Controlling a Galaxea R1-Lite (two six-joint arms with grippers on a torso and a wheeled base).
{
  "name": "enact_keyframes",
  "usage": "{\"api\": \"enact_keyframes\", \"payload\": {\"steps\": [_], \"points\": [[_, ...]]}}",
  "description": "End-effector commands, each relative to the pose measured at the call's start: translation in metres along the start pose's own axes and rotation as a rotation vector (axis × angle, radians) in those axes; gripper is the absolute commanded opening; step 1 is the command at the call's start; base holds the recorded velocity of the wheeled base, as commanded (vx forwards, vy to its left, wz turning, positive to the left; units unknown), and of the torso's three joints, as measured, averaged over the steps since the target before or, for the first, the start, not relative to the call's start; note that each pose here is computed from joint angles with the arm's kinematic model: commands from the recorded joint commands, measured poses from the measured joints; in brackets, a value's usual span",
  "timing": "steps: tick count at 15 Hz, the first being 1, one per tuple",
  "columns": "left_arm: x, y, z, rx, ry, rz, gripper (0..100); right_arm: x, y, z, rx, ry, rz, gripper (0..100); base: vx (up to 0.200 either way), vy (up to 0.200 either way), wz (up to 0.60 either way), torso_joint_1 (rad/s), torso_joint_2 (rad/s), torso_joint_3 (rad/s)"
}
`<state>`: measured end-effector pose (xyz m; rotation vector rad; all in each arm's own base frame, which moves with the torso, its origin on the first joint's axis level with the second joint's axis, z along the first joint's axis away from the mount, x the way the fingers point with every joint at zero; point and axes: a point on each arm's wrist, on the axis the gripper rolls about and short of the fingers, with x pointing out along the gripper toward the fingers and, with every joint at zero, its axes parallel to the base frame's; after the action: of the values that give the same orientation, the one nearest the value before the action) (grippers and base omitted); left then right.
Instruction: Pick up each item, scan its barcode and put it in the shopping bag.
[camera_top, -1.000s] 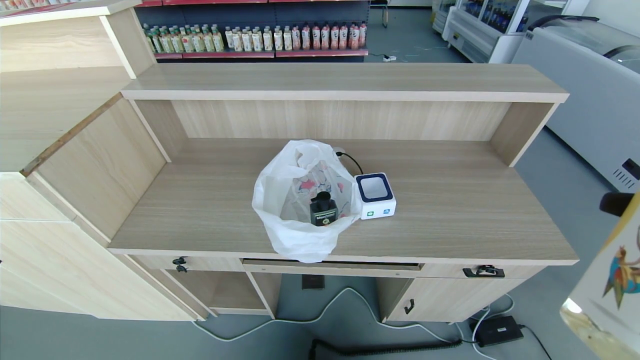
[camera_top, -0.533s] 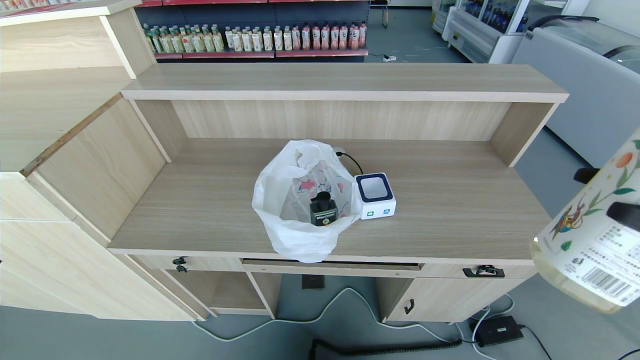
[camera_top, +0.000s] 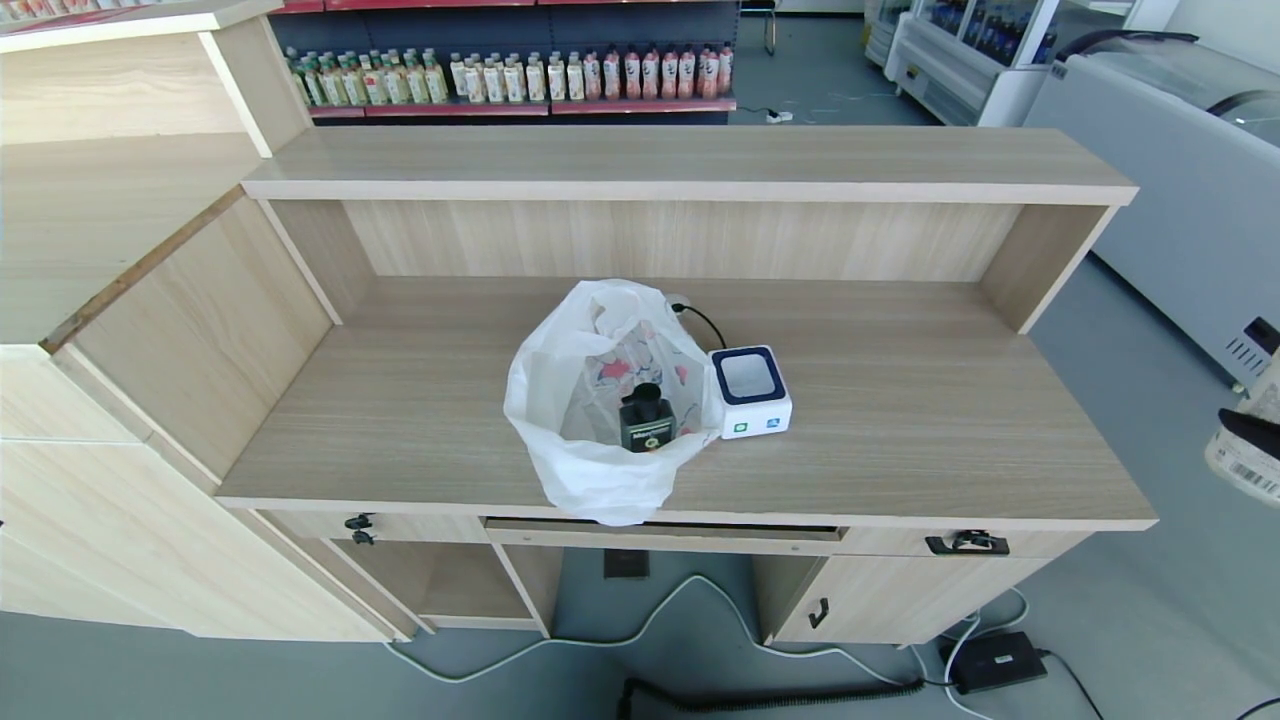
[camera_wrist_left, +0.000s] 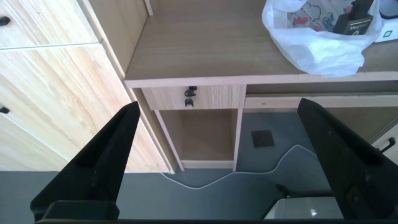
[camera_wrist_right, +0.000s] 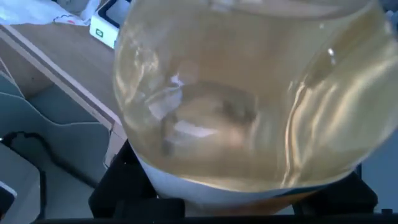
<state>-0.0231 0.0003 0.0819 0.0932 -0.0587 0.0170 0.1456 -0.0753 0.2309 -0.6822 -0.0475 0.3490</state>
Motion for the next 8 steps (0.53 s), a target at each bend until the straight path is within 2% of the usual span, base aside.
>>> {"api": "enact_keyframes", "payload": {"steps": [1,4,6,8], "points": [[0.000,0.000,0.000,0.000,0.000,0.001,100,-0.001,-0.005,-0.016,0.086,0.056,-0.021,0,0.000,0.000,0.00,0.000,0.00,0.000],[0.000,0.000,0.000,0.000,0.000,0.001,100,0.000,-0.002,-0.013,0.266,0.058,-0.033,0,0.000,0.000,0.00,0.000,0.00,0.000],[0.000,0.000,0.000,0.000,0.000,0.001,100,0.002,-0.002,-0.014,0.394,0.207,-0.230,0,0.000,0.000,0.00,0.000,0.00,0.000],[0.000,0.000,0.000,0.000,-0.001,0.000,100,0.011,-0.003,-0.010,0.541,0.296,-0.445,0,0.000,0.000,0.00,0.000,0.00,0.000]]}}
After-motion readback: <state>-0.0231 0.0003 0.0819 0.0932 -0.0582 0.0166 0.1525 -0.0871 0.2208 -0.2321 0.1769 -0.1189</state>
